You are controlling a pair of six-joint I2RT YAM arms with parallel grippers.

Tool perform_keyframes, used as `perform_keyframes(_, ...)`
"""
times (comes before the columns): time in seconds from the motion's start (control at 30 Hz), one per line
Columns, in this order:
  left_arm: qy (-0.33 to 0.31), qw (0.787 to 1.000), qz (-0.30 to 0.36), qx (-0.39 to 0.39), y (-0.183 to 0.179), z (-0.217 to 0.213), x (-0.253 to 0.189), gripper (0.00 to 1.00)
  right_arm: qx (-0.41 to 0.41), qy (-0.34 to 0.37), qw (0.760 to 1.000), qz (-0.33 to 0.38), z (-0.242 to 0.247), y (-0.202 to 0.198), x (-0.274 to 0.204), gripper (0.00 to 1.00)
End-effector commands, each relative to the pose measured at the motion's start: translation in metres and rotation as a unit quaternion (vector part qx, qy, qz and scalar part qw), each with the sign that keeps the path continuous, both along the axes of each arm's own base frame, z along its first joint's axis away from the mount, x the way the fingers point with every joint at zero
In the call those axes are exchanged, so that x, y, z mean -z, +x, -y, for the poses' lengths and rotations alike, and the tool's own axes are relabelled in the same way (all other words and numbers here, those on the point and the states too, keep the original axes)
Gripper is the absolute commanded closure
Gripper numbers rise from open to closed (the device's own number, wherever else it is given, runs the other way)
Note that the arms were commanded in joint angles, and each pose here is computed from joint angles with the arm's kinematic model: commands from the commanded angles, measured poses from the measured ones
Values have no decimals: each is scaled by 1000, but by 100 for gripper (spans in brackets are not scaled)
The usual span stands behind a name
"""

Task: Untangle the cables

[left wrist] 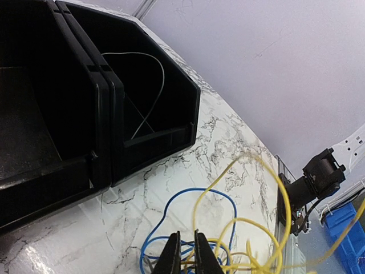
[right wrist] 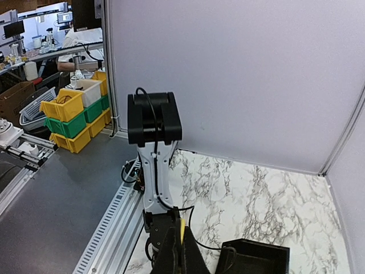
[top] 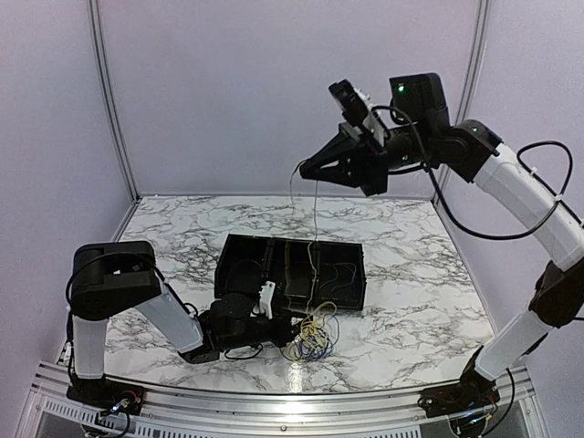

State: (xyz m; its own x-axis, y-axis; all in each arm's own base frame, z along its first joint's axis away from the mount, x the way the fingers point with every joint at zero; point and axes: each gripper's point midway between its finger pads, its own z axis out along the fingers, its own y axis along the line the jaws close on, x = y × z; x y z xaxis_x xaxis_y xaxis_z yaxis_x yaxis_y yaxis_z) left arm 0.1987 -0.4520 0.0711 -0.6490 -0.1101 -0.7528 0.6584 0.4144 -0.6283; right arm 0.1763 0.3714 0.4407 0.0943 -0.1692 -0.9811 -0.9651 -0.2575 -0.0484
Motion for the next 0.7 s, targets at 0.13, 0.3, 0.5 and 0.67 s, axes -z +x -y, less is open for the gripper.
perform_keyframes(0.13,-31,999,-23,10,-3,11,3,92,-1,112,989,93,33,1,-116,100)
perform_keyframes(0.3,-26,999,-34,21,-4,18,9,92,20,133,982,132,36,5,-137,100)
perform_keyframes(0.5,-27,999,-27,20,-5,13,0,88,31,109,987,117,30,16,-114,100)
perform_keyframes(0.67,-36,999,-12,16,-9,1,-20,79,41,85,991,99,26,25,-88,100)
